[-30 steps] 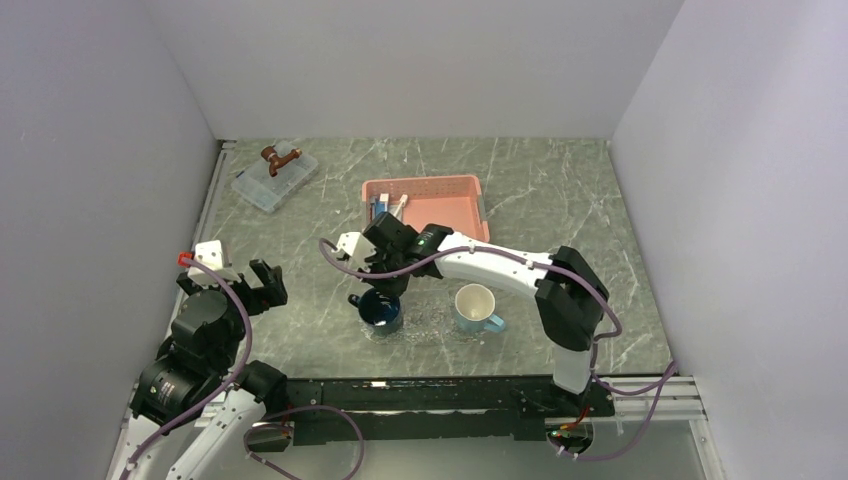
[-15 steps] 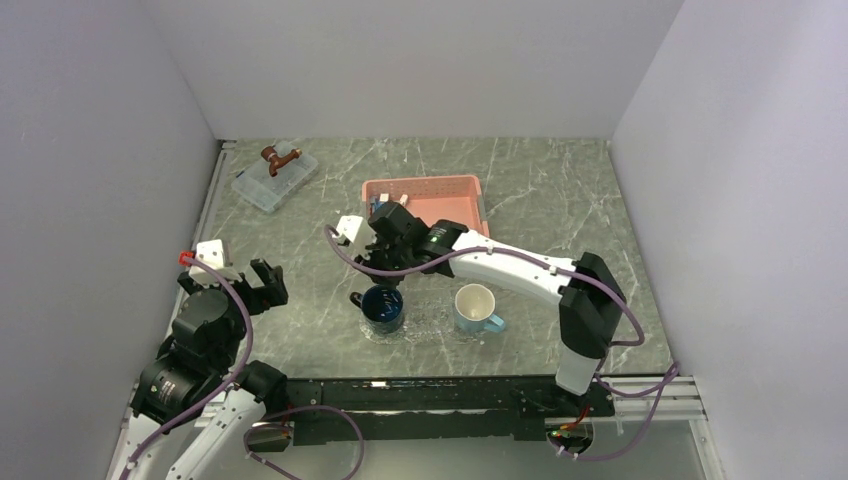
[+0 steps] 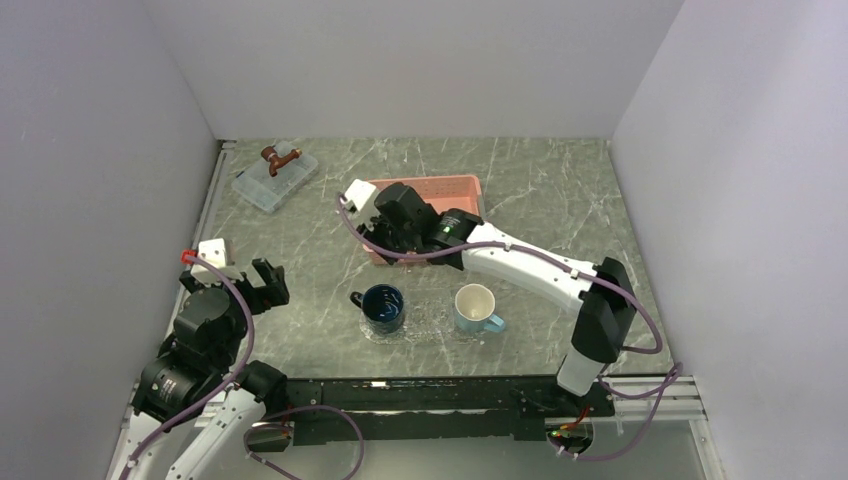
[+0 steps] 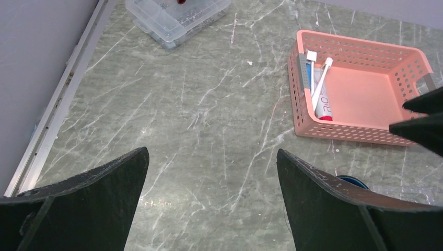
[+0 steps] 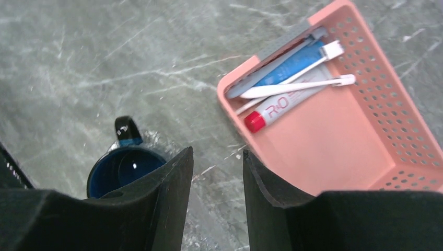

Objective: Prepare toiletry sets of a toothbrush and toothpaste on the tray

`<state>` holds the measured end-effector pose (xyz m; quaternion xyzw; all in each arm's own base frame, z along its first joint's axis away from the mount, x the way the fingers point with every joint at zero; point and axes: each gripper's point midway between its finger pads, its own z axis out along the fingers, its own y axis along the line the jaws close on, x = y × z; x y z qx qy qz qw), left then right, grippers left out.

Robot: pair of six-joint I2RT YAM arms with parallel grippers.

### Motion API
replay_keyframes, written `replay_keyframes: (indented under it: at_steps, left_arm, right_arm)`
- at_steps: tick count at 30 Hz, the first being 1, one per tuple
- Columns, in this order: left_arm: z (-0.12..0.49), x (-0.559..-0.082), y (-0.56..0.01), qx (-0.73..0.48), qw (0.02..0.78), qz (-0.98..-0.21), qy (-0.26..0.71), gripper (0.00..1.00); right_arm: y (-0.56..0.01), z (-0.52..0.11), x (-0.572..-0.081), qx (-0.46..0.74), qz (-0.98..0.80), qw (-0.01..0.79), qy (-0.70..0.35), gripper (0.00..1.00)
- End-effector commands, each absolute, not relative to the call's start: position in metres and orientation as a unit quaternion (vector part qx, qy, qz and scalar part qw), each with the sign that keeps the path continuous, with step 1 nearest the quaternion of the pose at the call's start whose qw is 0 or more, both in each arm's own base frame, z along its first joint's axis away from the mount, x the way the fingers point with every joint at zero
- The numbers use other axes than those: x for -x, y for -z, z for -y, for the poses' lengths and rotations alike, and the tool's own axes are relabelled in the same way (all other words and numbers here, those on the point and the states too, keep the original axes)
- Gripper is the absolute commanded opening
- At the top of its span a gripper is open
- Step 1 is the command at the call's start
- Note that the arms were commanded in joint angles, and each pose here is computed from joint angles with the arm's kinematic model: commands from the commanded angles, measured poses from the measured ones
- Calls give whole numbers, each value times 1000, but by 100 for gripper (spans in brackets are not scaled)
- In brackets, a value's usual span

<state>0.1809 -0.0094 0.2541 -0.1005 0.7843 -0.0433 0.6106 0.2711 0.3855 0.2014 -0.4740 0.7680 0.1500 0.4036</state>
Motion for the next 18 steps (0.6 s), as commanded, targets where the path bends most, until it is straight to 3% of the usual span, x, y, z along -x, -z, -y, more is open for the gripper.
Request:
replay_keyframes:
  at_steps: [1,9,18]
  left_arm:
    - [14,-184,-256,99,610,-784,51,99]
    - [16,-185,-255,95,609,-785,53,99]
    - [18,-188,-253,87,604,-791,51,99]
  right_arm:
    - [-231,-377,-307,390,-794,446,-136,42]
    - [-227,-360,-346,299,-836,439,-137,39]
    - [-212,-347,-382,219,-863,435,-134,49]
